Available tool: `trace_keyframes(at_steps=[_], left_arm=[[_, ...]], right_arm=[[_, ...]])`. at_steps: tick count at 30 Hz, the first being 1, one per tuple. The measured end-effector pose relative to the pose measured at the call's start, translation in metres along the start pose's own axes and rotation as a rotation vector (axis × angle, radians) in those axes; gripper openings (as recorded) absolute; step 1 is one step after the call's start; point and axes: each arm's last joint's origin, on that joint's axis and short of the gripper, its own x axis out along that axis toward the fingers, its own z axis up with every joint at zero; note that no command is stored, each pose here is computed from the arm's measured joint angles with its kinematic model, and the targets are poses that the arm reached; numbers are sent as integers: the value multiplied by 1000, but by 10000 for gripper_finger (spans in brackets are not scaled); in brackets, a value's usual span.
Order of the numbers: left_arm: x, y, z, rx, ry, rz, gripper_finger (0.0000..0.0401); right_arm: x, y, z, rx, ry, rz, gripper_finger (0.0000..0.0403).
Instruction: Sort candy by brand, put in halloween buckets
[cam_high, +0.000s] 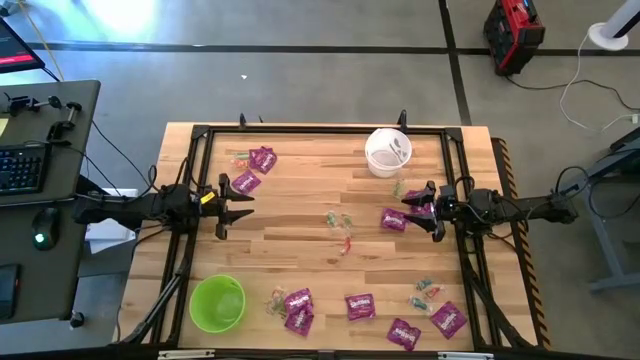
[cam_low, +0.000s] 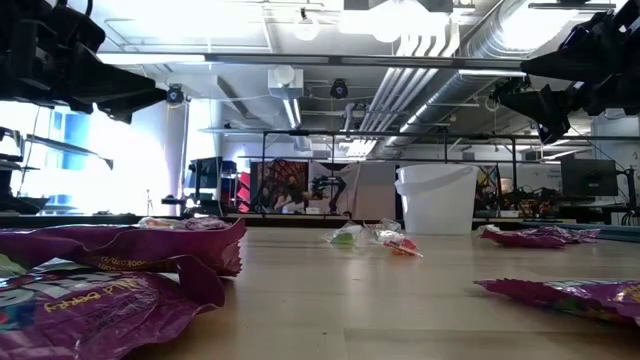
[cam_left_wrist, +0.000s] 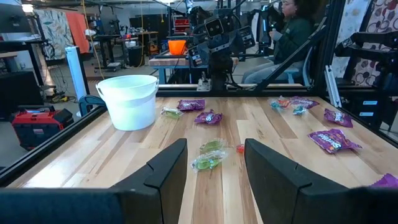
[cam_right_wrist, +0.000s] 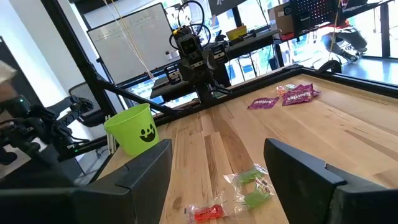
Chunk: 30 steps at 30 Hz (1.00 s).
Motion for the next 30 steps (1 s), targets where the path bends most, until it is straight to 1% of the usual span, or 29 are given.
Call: trace_keyframes(at_steps=[30], left_arm=[[0,0,0,0,0,0,152]], right_arm=[[0,0,1,-3,-11,-8,250]])
